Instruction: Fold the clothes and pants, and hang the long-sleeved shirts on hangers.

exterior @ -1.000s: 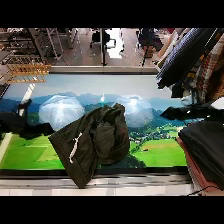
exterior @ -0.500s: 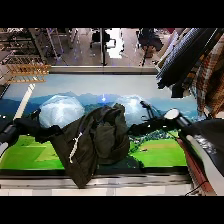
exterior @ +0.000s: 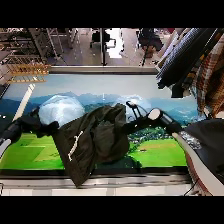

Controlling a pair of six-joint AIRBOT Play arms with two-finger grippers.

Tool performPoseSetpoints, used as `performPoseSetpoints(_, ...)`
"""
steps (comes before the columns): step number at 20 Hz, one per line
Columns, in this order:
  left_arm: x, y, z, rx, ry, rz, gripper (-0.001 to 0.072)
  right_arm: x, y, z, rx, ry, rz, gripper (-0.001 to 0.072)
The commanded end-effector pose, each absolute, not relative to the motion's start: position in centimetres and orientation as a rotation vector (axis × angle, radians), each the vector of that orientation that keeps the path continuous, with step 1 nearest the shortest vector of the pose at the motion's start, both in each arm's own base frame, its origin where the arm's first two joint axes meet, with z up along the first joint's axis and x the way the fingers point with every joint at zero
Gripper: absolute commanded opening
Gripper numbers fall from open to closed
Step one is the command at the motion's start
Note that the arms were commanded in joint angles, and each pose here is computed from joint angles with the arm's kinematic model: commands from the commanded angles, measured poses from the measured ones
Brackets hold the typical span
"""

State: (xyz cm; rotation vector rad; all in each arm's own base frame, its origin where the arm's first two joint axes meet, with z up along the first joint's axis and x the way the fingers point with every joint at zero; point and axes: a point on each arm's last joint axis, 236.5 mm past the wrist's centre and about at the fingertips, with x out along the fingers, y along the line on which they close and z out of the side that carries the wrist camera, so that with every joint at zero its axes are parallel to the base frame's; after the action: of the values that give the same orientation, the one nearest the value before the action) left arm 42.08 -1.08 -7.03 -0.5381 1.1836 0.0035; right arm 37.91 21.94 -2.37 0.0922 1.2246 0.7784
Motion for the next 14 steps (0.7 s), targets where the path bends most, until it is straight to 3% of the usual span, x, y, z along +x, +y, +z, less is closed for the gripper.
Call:
performPoseSetpoints(1, 44.4, 0.5, 0.5, -0.439, 1.041, -0.068, 0.0013, 37.9, 12.9, 3.3, -0.228, 1.336, 0.558, 0.0023)
performPoseSetpoints(4, 42.1, 1.0, 3.4, -0.398, 1.124, -0.143, 0.0015, 38.8, 10.5, 14.4, -0.290, 1.123, 0.477, 0.0023)
performPoseSetpoints(5, 40.8, 0.7, 2.4, -0.408, 1.193, -0.158, 0.0066, 39.3, 10.6, 17.3, -0.290, 1.032, 0.468, 0.0023)
performPoseSetpoints(7, 38.2, -0.9, -0.8, -0.444, 1.330, -0.194, 0.0542, 39.8, 11.7, 20.3, -0.268, 0.924, 0.487, 0.0024)
performPoseSetpoints(8, 37.2, -1.6, -2.5, -0.458, 1.381, -0.199, 0.0580, 39.8, 12.3, 20.4, -0.251, 0.916, 0.506, 0.0024)
performPoseSetpoints(11, 36.0, -3.2, -6.5, -0.474, 1.442, -0.191, 0.0581, 40.0, 13.3, 19.4, -0.220, 0.942, 0.542, 0.0024)
performPoseSetpoints(14, 38.8, -4.0, -7.6, -0.496, 1.353, -0.173, 0.0580, 40.6, 13.3, 18.3, -0.219, 0.963, 0.541, 0.0024)
